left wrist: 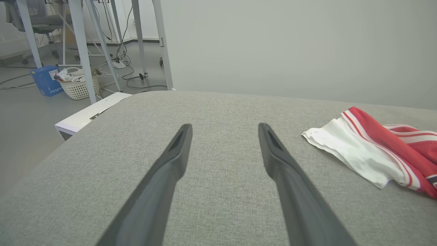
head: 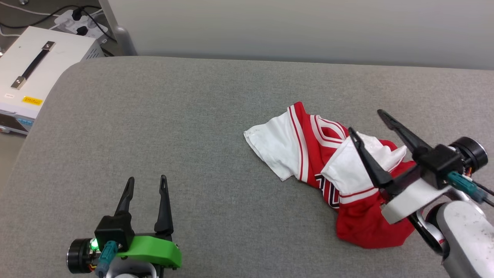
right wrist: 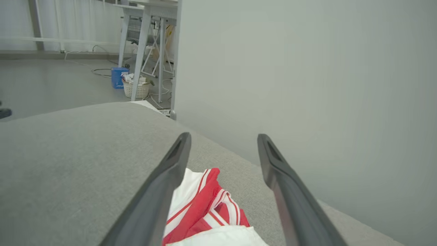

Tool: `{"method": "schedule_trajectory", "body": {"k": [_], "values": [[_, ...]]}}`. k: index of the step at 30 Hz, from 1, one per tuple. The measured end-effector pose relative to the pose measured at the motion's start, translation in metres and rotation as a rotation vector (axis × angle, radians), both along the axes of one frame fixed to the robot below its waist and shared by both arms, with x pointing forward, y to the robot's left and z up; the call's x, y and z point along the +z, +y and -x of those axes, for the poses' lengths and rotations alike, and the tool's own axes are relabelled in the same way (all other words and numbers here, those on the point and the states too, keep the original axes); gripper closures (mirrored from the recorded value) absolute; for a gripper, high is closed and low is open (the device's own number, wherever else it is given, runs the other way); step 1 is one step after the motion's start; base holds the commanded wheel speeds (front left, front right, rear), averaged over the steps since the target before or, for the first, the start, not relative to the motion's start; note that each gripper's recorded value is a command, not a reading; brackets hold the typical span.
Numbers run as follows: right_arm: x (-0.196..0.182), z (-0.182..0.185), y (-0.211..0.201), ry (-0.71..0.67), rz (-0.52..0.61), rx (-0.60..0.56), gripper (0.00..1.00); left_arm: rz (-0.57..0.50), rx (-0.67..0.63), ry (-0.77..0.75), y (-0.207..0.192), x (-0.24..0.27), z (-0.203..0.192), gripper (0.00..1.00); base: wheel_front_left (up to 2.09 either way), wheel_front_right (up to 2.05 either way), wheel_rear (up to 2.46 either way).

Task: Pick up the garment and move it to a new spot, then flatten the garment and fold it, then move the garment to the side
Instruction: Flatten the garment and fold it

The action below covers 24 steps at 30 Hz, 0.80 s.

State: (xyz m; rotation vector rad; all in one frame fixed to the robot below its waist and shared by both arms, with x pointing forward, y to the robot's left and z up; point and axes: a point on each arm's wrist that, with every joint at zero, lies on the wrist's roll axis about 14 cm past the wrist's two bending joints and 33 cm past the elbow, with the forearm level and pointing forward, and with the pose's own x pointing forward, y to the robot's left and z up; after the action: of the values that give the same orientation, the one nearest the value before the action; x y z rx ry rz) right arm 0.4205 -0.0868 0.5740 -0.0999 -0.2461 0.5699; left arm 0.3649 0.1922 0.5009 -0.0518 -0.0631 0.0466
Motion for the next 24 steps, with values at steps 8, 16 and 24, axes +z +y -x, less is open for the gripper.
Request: {"method": "schedule_trajectory", "body": {"k": [8,16,24], "values": [[-0.065,0.001,0.016,0.413,0.331,0.174,0.0,0.005,-0.018,0.022,-0.007,-0.008,-0.007,0.0,0.0,0.0,0.0],[-0.131,0.031,0.014,0.787,0.545,0.276,0.0,0.03,-0.014,0.033,-0.01,-0.012,-0.018,0.0,0.0,0.0,0.0],[-0.193,0.027,-0.006,0.925,0.713,0.254,0.0,0.037,0.01,0.071,-0.005,-0.026,-0.026,0.0,0.0,0.0,0.0]]}}
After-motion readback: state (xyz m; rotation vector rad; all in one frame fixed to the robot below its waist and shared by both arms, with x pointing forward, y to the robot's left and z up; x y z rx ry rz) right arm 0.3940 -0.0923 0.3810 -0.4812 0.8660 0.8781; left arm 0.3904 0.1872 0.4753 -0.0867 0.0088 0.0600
